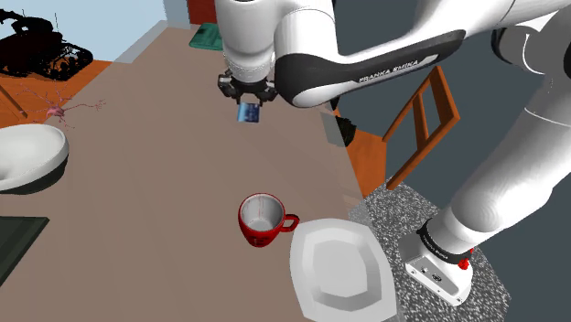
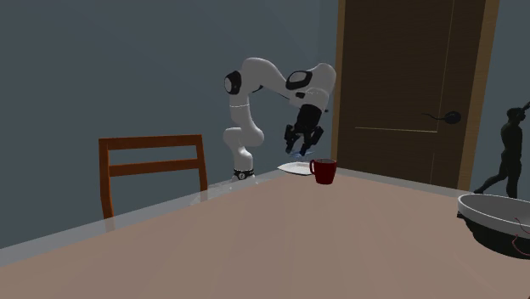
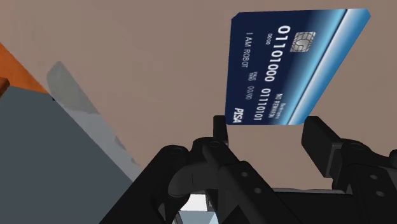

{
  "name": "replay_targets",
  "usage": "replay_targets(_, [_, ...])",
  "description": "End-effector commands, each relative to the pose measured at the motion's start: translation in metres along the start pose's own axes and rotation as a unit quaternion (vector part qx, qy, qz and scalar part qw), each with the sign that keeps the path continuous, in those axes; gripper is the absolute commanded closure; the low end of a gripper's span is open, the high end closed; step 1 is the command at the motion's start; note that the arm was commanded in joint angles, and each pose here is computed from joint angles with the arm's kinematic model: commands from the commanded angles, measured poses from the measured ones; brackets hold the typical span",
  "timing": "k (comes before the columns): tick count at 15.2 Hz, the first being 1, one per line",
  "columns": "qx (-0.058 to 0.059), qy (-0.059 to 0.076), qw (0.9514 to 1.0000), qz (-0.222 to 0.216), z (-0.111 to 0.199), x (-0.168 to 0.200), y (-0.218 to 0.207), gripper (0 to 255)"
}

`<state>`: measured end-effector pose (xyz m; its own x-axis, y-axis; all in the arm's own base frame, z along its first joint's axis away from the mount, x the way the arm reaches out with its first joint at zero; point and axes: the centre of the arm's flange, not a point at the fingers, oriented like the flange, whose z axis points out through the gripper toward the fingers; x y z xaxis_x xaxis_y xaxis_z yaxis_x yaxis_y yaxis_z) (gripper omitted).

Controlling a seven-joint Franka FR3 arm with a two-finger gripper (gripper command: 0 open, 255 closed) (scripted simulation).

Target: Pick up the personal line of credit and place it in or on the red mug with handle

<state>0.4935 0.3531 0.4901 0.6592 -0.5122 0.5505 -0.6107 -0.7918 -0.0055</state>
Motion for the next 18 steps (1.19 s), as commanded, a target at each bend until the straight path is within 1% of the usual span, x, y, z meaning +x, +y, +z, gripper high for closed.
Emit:
replay_targets(1, [-0.001, 0.0, 1.0, 0.0, -0.014, -0.023, 0.009, 255])
replay_targets(18, [-0.001, 0.0, 1.0, 0.001, -0.144, -0.204, 0.063, 255])
